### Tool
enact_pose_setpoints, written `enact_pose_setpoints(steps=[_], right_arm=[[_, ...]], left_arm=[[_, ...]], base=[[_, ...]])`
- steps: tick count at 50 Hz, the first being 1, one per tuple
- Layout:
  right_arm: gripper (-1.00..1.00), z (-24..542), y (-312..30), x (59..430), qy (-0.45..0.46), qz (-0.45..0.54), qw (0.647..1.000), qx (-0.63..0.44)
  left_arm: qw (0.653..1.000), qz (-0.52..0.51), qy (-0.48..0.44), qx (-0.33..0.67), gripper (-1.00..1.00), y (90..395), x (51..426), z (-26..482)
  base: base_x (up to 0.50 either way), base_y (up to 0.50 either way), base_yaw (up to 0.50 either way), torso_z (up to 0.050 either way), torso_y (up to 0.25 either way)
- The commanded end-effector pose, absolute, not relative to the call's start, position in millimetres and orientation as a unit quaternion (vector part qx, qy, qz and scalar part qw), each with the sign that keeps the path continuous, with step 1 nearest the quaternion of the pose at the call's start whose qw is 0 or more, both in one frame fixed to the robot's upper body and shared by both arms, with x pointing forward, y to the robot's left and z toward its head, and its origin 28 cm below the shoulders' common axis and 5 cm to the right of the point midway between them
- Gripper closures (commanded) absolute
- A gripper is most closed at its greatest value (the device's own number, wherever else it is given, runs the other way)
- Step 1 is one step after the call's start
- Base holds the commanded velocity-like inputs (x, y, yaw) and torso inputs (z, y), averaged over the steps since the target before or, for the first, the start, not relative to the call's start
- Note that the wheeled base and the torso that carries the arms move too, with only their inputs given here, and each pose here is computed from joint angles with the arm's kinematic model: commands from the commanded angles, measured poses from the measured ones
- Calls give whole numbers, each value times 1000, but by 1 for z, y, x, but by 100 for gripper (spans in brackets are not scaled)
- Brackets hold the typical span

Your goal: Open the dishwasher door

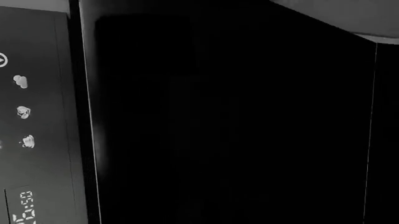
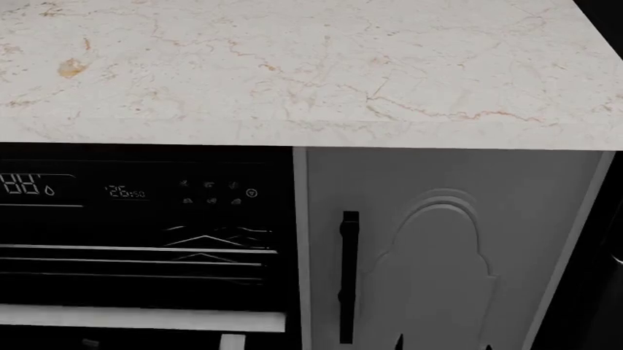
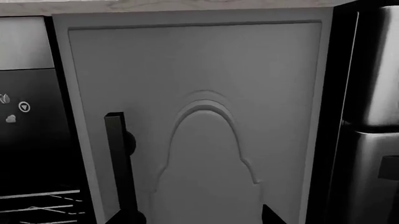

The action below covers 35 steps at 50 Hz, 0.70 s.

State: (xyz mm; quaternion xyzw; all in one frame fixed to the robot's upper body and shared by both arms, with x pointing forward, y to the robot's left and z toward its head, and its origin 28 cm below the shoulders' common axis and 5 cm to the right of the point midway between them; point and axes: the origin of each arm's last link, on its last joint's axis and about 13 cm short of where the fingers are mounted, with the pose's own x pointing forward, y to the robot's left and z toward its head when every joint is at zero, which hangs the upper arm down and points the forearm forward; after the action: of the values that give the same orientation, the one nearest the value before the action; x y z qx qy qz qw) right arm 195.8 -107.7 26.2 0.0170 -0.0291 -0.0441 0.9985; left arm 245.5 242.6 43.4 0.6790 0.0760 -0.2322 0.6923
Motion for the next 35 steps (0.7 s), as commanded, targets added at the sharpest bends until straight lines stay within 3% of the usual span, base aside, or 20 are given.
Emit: enact_pose_setpoints(steps=[1, 35], right_arm=[[-100, 27, -110, 197, -32, -51, 998, 17], [-100, 24, -109, 195, -32, -48, 998, 20]], left_arm=[[707, -239, 123, 654, 100, 250, 220, 37], [734, -248, 165, 609, 100, 242, 143, 30]], base=[[0, 0, 3, 0, 0], [-1, 0, 3, 1, 2]])
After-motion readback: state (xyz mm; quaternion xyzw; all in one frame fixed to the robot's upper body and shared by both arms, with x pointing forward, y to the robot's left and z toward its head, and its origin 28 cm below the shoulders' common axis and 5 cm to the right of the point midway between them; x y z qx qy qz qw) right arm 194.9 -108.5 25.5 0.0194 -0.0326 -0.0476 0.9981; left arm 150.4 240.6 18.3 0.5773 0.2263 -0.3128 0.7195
